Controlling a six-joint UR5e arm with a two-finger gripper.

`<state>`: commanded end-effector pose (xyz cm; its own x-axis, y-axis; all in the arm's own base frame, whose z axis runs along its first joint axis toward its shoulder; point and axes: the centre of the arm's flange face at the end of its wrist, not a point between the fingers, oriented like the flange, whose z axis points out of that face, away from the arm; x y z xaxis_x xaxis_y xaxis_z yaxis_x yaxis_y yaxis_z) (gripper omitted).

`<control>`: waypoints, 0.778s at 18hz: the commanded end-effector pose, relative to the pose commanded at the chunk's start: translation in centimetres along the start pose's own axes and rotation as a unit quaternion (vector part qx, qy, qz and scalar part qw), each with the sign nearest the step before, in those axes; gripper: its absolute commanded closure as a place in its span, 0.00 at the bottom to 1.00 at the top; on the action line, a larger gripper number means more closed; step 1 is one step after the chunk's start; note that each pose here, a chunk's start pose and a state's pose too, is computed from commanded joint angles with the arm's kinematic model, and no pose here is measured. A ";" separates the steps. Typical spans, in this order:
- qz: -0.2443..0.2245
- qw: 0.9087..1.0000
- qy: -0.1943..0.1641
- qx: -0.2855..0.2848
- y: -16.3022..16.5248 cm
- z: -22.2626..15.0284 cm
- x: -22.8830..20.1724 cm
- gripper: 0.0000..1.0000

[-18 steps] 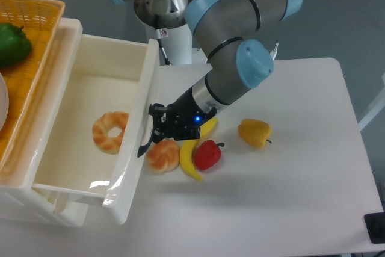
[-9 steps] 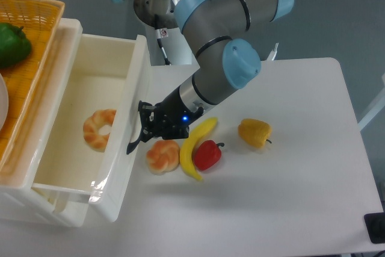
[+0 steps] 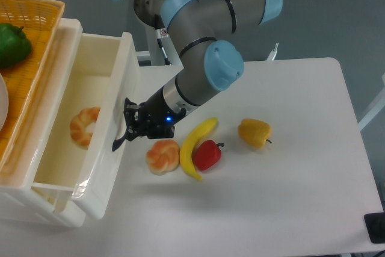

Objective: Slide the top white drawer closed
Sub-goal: 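Push the white drawer into the cabinet with the gripper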

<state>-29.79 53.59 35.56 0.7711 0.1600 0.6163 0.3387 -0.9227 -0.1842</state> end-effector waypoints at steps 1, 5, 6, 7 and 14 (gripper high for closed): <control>0.000 1.000 0.000 -0.001 0.0 0.1 0.0 0.95; 0.004 1.000 0.002 -0.009 -0.1 1.1 1.0 0.95; 0.006 1.000 0.003 -0.013 -0.1 1.5 1.2 0.95; 0.008 1.000 0.004 -0.015 -0.2 1.8 1.6 0.95; 0.007 1.000 0.005 -0.026 -0.2 3.0 3.0 0.95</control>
<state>-25.93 55.35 35.16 0.7695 0.1439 0.6222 0.2995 -0.9418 -0.1525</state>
